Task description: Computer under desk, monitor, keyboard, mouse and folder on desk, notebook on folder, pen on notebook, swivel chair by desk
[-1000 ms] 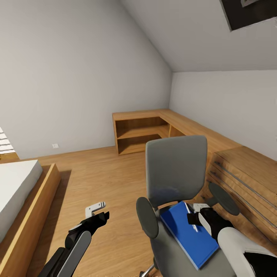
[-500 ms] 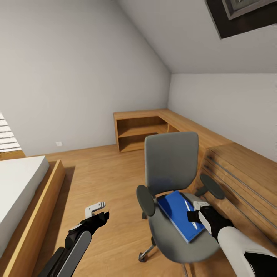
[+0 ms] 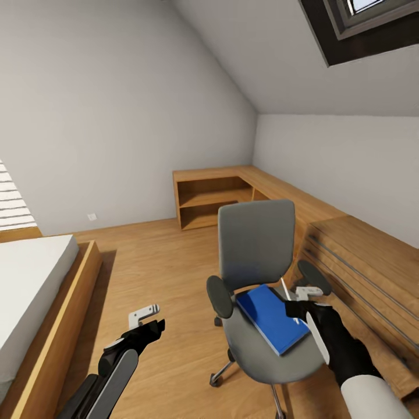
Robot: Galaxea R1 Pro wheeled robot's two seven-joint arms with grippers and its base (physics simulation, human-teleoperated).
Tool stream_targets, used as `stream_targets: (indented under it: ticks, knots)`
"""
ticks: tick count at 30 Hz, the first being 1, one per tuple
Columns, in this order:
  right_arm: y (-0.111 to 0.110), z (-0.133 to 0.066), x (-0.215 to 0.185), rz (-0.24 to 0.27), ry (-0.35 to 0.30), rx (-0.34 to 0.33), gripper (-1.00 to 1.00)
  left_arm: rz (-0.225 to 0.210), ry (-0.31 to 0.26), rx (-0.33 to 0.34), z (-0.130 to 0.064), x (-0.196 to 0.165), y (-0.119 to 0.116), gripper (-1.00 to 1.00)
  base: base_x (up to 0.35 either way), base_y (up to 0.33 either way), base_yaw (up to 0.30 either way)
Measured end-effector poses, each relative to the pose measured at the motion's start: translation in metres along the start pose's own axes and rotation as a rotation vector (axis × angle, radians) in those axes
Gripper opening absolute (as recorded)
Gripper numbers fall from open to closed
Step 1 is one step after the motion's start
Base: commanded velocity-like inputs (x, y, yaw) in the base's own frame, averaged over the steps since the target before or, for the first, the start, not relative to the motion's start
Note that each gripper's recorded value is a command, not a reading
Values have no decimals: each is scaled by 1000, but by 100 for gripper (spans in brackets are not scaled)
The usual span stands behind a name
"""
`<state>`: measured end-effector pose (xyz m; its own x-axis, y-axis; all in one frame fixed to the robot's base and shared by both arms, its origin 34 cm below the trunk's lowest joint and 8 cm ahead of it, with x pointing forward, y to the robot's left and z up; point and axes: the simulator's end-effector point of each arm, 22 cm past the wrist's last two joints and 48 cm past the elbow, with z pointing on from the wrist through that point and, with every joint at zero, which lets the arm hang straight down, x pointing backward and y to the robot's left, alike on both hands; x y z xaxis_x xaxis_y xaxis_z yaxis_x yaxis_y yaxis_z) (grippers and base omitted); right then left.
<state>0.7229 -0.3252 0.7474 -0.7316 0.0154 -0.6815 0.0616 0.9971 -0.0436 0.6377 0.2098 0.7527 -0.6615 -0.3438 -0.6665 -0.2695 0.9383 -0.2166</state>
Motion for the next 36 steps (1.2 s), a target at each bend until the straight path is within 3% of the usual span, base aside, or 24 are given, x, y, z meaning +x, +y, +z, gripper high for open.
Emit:
stream_targets:
  ticks: [4,8,13,17,26,30,31,36]
  knots:
    - [25,-38,-10,51,-36,-61,-100,-1,-6,4,-6,-7,-3,100,-2,0,0]
    - [33,-71,-14,63,-60,-85,-100,-8,-32,26,-20,-19,-11,100,0,0,0]
    - [37,-93,-22,75,-85,-105,-100,-22,-59,62,-46,-24,-19,100,0,0,0]
    - [37,-101,-28,83,-95,-110,-100,-29,-68,74,-60,-27,-22,100,0,0,0]
    - [33,-122,-51,112,-136,-110,-100,-29,-63,76,-73,-32,-25,100,0,0,0]
    - [24,-127,-55,137,-139,-97,-100,-28,-62,76,-77,-35,-26,100,0,0,-44]
    - [9,-128,-56,166,-143,-73,-100,-14,-53,89,-79,-30,-34,100,0,0,-210]
    - [4,-134,-61,190,-149,-70,-100,-5,-49,97,-86,-32,-40,100,0,0,-90]
